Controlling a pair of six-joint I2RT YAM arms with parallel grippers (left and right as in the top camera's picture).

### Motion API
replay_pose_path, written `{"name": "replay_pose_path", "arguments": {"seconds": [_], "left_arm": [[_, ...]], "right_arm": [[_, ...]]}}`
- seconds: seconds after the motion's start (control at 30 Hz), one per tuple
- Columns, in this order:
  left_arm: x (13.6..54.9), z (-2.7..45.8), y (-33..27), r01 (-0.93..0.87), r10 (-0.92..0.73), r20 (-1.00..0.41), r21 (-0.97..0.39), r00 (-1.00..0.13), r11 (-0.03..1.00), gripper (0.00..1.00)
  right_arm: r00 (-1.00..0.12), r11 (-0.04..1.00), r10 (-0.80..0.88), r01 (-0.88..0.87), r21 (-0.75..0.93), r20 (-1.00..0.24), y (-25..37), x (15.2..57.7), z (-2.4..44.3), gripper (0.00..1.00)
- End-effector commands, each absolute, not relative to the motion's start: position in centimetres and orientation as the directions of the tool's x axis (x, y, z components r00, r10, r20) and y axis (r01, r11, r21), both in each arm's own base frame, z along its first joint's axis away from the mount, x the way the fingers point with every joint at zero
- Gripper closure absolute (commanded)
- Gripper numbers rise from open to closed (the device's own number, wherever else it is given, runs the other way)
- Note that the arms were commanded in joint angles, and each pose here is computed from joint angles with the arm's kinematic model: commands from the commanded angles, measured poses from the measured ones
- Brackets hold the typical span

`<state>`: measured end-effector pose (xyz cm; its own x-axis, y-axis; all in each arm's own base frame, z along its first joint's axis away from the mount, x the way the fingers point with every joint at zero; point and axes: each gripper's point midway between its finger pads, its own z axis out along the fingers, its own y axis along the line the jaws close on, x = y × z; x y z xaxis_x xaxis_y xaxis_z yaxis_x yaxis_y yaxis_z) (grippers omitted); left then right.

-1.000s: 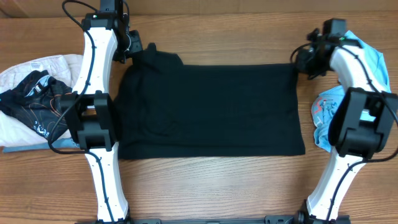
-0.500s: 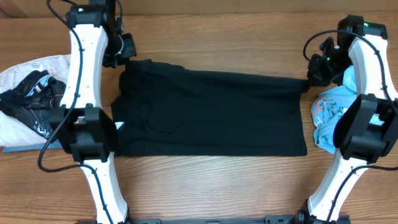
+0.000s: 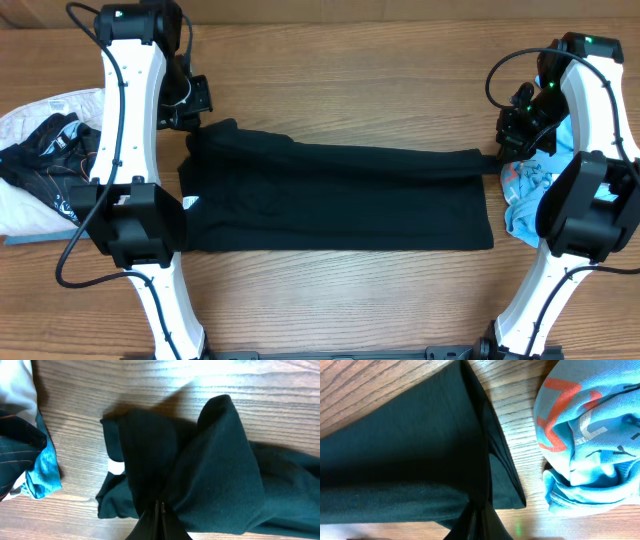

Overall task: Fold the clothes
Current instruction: 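Fold the shirt's far half toward the robot with both grippers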

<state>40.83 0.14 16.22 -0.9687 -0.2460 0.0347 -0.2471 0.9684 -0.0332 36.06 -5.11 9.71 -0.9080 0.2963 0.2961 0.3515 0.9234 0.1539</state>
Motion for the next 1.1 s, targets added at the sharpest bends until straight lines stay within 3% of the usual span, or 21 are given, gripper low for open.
{"name": "replay_pose_path", "arguments": {"seconds": [0.0,0.3,0.67,1.07], "left_arm": [[39.5,15.6,0.4,-0.209,-0.209,0.077,-0.003,-0.975,0.978,0.96],[35.4,11.4,-1.6,-0.134,-0.129,0.279,0.003,-0.952,0.991,0.96],[30.2,8.0,-1.1,-0.094,-0.114,0.474,0.064,-0.873,0.993,0.96],[28.4,7.2,1.8,-0.06,-0.179,0.506,0.244,-0.844,0.968,0.94]], "right_arm": [[-0.92,0.932,0.293,0.336,0.139,0.259,-5.6,35.8,11.0,0.96],[-0.88,0.93,0.284,0.349,0.113,0.38,-4.7,31.2,9.7,0.96],[-0.85,0.931,0.274,0.351,0.095,0.45,-4.3,28.9,7.0,0.96],[-0.849,0.934,0.275,0.347,0.084,0.452,-4.4,28.7,6.5,0.95]]}}
